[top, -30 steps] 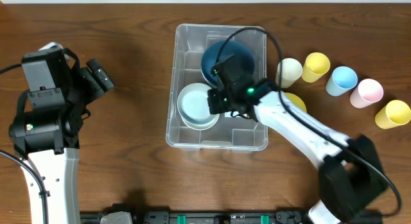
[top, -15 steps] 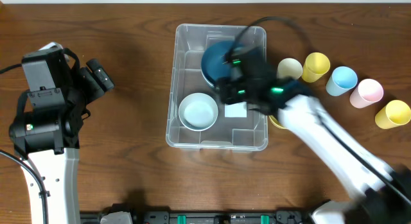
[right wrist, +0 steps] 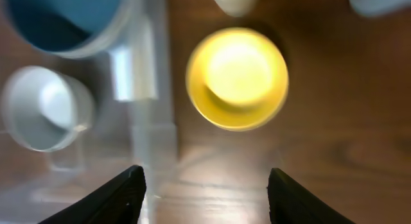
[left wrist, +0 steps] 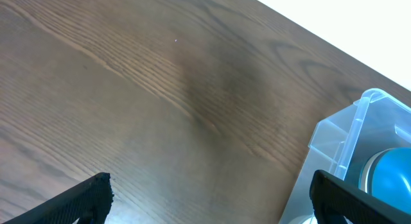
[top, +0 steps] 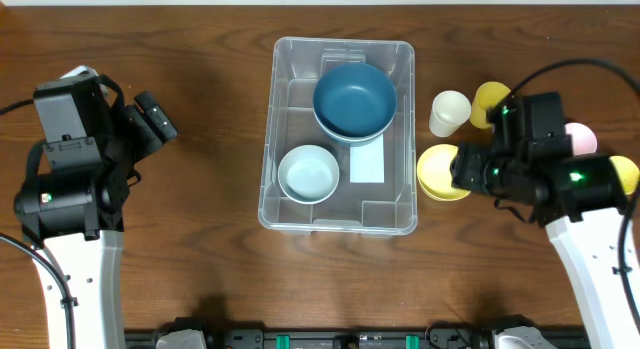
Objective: Pack container
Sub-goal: 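Reach the right gripper to the yellow bowl and grasp its rim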
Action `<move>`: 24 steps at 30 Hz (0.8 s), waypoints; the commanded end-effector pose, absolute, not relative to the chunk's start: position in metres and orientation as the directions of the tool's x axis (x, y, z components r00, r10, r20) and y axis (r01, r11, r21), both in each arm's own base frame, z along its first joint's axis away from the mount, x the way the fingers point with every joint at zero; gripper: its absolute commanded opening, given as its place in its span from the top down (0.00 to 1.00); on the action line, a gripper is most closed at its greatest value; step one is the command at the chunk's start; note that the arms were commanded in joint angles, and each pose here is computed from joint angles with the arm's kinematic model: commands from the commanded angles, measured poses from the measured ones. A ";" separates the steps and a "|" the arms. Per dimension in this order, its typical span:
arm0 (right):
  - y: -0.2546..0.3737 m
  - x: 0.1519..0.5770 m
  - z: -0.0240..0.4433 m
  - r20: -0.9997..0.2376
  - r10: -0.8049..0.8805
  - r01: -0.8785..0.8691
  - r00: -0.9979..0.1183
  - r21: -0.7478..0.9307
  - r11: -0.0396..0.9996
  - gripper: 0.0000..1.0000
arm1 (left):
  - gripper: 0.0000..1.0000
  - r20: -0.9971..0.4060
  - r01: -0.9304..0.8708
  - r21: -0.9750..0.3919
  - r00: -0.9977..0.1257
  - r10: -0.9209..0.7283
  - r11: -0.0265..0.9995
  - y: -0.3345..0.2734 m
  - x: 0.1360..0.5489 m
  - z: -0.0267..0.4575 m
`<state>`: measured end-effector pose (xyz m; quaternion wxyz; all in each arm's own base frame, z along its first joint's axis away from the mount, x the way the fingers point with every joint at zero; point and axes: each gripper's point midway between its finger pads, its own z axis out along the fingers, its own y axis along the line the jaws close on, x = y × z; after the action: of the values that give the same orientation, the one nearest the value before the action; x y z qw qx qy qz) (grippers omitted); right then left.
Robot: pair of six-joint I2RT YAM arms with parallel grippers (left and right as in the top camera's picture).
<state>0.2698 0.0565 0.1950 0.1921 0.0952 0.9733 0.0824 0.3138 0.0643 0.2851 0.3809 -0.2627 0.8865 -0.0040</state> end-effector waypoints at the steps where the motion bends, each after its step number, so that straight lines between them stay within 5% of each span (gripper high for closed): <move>1: 0.041 0.253 0.150 -0.269 0.265 0.242 -0.926 0.118 0.963 0.37 | 0.02 -0.687 -0.469 -0.209 -0.553 -0.470 0.858 0.067 0.314 0.293; 8: 0.031 0.255 0.085 -0.255 0.399 0.373 -0.881 0.148 0.916 0.36 | 0.02 -0.687 -0.469 -0.209 -0.553 -0.470 0.858 0.067 0.314 0.293; 24: 0.033 0.295 0.021 -0.184 0.496 0.464 -0.849 0.192 0.865 0.42 | 0.02 -0.687 -0.469 -0.209 -0.553 -0.470 0.858 0.067 0.314 0.293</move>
<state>0.2936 0.0343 0.0350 0.1315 0.2314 0.9617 0.0657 0.3138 0.0643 0.2851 0.3809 -0.2627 0.8865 -0.0040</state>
